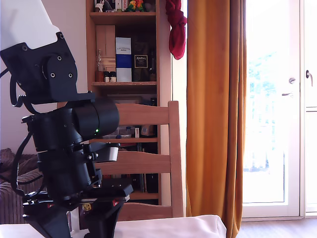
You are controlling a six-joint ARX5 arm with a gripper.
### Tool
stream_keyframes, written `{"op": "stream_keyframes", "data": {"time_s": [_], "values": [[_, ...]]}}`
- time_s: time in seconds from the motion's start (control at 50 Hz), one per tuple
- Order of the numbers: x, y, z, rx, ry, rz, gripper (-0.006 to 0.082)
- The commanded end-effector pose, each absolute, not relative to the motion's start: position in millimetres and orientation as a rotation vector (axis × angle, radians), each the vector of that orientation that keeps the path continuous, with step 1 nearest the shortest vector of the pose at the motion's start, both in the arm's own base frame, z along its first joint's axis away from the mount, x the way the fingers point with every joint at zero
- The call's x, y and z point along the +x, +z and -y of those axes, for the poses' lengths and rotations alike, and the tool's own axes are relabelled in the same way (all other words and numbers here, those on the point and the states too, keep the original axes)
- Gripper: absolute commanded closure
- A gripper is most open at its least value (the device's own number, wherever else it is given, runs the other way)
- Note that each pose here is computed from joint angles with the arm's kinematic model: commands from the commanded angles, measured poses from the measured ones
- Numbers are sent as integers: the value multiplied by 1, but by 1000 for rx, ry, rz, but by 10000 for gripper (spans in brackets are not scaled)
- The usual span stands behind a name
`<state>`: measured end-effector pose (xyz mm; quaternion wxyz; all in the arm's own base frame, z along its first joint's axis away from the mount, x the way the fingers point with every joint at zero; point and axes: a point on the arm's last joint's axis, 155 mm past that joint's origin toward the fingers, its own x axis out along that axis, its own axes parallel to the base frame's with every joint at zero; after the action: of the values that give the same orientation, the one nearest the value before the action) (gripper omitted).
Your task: Pick the grey coffee capsule and place it inside the red coffee cup
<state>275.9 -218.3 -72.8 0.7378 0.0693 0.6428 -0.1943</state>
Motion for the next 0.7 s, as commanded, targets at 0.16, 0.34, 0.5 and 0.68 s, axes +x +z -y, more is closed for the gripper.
{"op": "stream_keyframes", "data": {"time_s": [0.16, 0.34, 0.5, 0.68], "values": [[274, -75, 221, 138, -426, -1426, 295], [274, -73, 226, 120, -448, -1423, 486], [274, -72, 231, 105, -467, -1418, 514], [279, -64, 244, 67, -514, -1404, 514]]}}
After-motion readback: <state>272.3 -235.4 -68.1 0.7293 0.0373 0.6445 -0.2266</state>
